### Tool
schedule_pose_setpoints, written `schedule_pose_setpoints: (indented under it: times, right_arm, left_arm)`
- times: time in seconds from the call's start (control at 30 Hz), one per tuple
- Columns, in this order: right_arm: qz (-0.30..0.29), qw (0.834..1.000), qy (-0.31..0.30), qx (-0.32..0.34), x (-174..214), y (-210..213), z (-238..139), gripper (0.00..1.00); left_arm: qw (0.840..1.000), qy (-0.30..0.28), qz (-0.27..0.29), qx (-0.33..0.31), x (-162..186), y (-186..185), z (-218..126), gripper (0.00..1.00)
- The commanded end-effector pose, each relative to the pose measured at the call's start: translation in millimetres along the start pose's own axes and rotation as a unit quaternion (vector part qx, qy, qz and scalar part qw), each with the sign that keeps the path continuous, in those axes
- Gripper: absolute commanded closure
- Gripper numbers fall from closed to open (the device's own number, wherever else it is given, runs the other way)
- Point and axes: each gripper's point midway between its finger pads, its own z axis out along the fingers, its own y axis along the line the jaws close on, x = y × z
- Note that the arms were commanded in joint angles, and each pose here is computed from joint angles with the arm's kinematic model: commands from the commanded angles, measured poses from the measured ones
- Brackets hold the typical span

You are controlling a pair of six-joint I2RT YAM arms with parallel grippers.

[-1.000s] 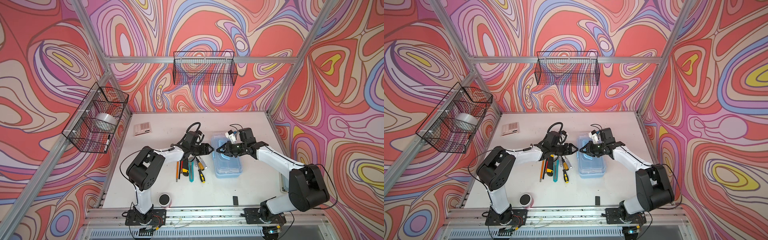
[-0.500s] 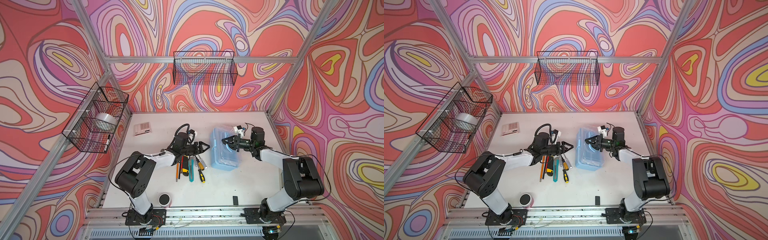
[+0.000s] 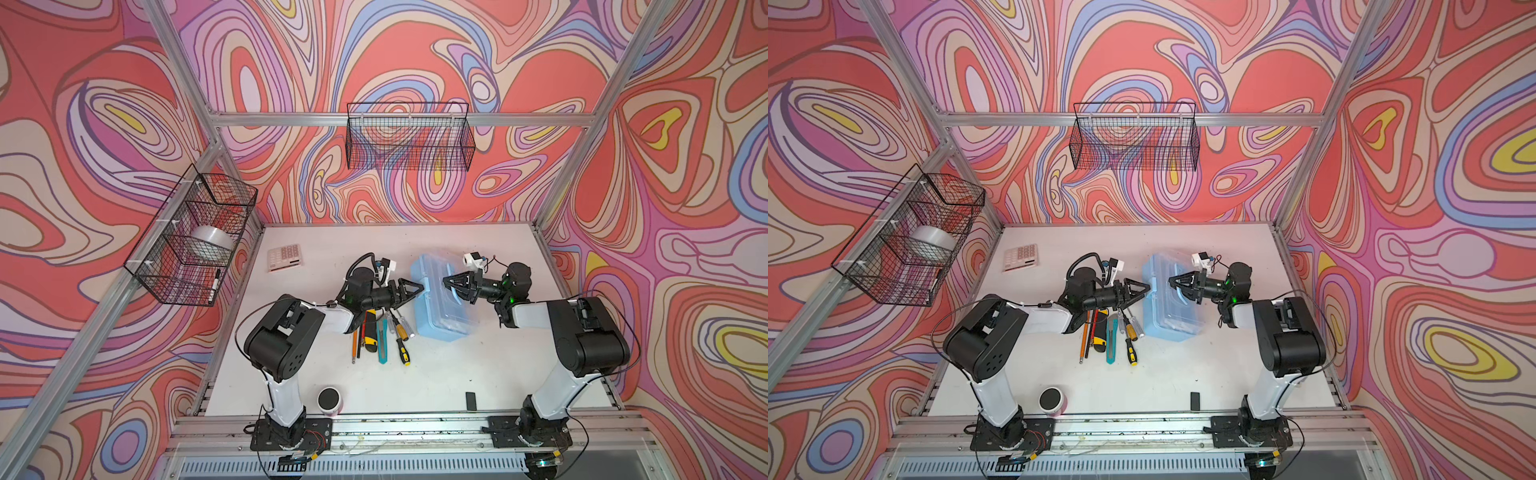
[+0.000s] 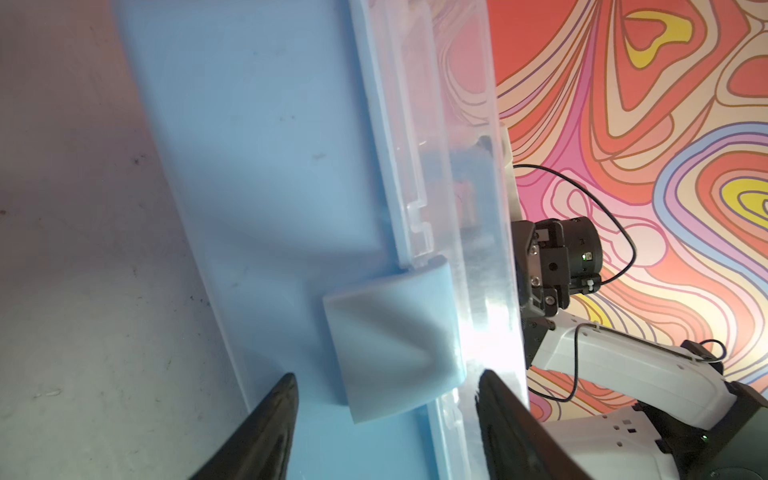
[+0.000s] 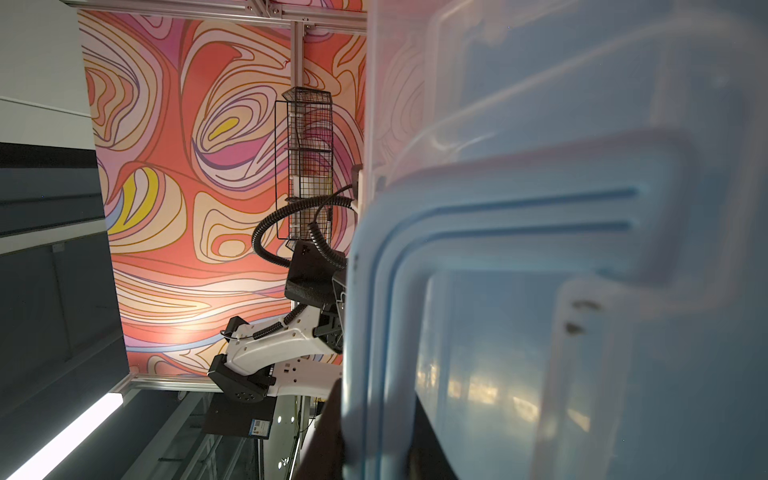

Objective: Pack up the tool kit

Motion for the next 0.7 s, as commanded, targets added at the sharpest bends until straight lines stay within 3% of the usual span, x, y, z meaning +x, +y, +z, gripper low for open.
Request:
schedule_pose_setpoints:
  times: [0.0,0.37,0.6,0.67]
  right_arm:
    - [-0.055,0.998,0.007,-0.021,1,18,0,1.00]
    - [-0.040,0.999,0.005,0.021,4,-3,-1,1.00]
    - [-0.047,0.990,0.010,0.134,8,-26,-8,1.00]
    - [-0.038,0.992,0.007,0.118,9,-23,-7,1.00]
  left_arm:
    - [0.999,-0.006,0.013,0.040,-9,-17,1,0.32]
    - [0.996,0.001,0.018,0.082,-10,-36,1,0.34]
    - [0.992,0.005,0.025,0.124,-11,-56,-2,0.35]
    - [0.991,0.007,0.025,0.128,-11,-58,-2,0.35]
